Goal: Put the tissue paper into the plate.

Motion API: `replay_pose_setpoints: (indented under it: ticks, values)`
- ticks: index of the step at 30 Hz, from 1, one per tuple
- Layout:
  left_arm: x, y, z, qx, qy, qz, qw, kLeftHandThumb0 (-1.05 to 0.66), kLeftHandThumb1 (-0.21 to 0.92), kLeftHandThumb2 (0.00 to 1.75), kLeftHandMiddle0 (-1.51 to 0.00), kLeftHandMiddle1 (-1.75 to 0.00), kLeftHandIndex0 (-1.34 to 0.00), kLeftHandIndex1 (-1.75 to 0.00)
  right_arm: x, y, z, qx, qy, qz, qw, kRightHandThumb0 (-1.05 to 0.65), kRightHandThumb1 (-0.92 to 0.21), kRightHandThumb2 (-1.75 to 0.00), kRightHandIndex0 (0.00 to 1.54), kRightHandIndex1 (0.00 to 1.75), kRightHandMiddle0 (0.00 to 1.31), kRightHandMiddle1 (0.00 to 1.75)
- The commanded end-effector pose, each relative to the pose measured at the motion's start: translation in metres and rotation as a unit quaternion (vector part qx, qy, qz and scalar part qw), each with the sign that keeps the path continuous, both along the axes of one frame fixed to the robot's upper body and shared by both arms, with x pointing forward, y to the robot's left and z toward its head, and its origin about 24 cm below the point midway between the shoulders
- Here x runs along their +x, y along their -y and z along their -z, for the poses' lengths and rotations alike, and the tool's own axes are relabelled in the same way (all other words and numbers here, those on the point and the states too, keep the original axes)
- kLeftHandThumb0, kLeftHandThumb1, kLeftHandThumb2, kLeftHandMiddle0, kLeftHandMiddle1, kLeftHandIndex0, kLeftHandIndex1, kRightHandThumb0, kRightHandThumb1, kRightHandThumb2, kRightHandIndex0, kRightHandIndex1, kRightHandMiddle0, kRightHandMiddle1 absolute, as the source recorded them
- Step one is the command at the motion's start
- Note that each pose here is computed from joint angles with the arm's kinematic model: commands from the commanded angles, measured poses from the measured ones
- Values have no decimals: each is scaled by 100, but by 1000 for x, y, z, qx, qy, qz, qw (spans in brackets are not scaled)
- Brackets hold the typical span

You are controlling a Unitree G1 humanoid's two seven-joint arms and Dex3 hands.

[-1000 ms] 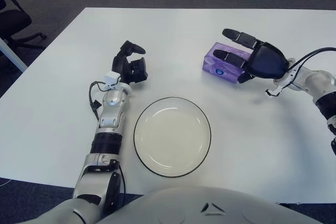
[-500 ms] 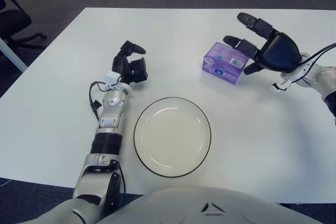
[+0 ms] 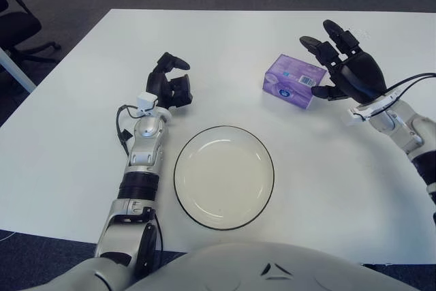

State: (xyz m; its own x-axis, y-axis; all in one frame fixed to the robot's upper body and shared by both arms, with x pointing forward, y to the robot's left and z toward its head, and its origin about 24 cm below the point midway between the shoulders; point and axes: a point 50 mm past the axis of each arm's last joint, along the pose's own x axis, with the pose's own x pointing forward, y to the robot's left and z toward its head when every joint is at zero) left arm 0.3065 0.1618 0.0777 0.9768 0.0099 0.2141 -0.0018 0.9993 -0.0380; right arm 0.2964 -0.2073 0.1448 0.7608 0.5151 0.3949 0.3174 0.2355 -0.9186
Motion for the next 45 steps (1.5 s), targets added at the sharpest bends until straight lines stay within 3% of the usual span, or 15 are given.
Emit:
replay_pose_setpoints:
  ticks: [1,4,15,25,33,45]
  values:
    - [-25,7,53,-22,-97,-10,995,-46,38,123,-129,-175,-56,-175,-8,-10,-5,12,-8,20,1000,-95,-92,-95,0,0,0,22]
    - [-25,7,53,-19,-98,-10,995,-46,39,123,-129,-175,-56,-175,-16,-22,-9,5,-24,44,999,-96,-92,-93,0,0,0,23]
    - [-24,7,53,-15,-97,-4,995,-44,43,117,-129,-175,-52,-175,-24,-34,-9,-24,-75,169,982,-101,-92,-90,2,1,0,30]
    - [-23,8,54,-14,-98,-4,995,-44,45,116,-130,-175,-51,-175,-23,-47,-4,-44,-96,253,962,-104,-92,-85,0,0,0,16]
    - [-23,10,55,-12,-95,-6,995,-44,46,114,-129,-175,-50,-175,-7,-63,-3,-52,-122,287,949,-105,-92,-86,0,0,0,3]
    - [-23,12,55,-16,-91,-7,996,-44,46,114,-129,-175,-50,-175,6,-69,-6,-73,-195,335,919,-105,-92,-88,0,0,0,0]
